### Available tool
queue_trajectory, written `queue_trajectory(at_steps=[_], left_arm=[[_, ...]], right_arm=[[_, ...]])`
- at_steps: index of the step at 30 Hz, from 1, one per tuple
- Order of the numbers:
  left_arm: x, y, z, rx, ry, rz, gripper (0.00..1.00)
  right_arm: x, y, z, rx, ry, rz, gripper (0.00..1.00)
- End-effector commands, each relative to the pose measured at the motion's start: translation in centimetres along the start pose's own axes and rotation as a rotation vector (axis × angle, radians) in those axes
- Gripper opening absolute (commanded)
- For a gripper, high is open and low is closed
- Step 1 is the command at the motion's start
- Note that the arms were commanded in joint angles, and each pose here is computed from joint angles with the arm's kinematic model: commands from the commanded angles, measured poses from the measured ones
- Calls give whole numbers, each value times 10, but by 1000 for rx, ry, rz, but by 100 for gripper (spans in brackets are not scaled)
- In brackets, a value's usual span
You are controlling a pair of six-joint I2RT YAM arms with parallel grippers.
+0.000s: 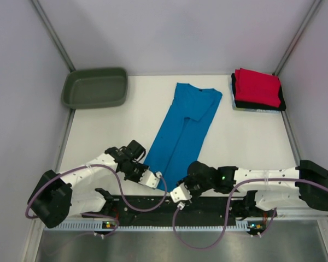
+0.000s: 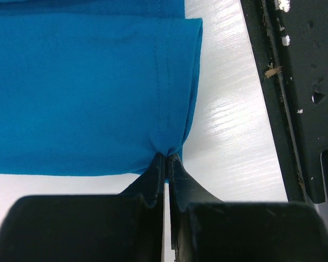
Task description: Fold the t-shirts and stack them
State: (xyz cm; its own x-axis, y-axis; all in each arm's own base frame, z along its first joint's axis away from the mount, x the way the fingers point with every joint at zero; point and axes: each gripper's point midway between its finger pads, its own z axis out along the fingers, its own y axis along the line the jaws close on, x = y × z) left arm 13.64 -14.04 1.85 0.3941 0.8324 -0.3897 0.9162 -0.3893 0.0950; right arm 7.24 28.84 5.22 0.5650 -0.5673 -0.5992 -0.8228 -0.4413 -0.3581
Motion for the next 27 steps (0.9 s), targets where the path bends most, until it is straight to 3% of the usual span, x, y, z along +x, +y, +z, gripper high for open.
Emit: queue_trajectory(at_steps=[1,10,18,27], left_arm=[[-4,-11,0,43,-18,-16,0],[-4,-13,1,50,-19,-26,0],[-14,-12,-9,53,-49,-68,0],[-43,26,-44,-48,-99,-154,0]], right_arm=[[-5,1,2,-35,-6,-26,50],[9,4,27,-82,43,7,39],[-2,13,19,-99,-25,21,0],[-3,-20,-9,63,-84,187,0]])
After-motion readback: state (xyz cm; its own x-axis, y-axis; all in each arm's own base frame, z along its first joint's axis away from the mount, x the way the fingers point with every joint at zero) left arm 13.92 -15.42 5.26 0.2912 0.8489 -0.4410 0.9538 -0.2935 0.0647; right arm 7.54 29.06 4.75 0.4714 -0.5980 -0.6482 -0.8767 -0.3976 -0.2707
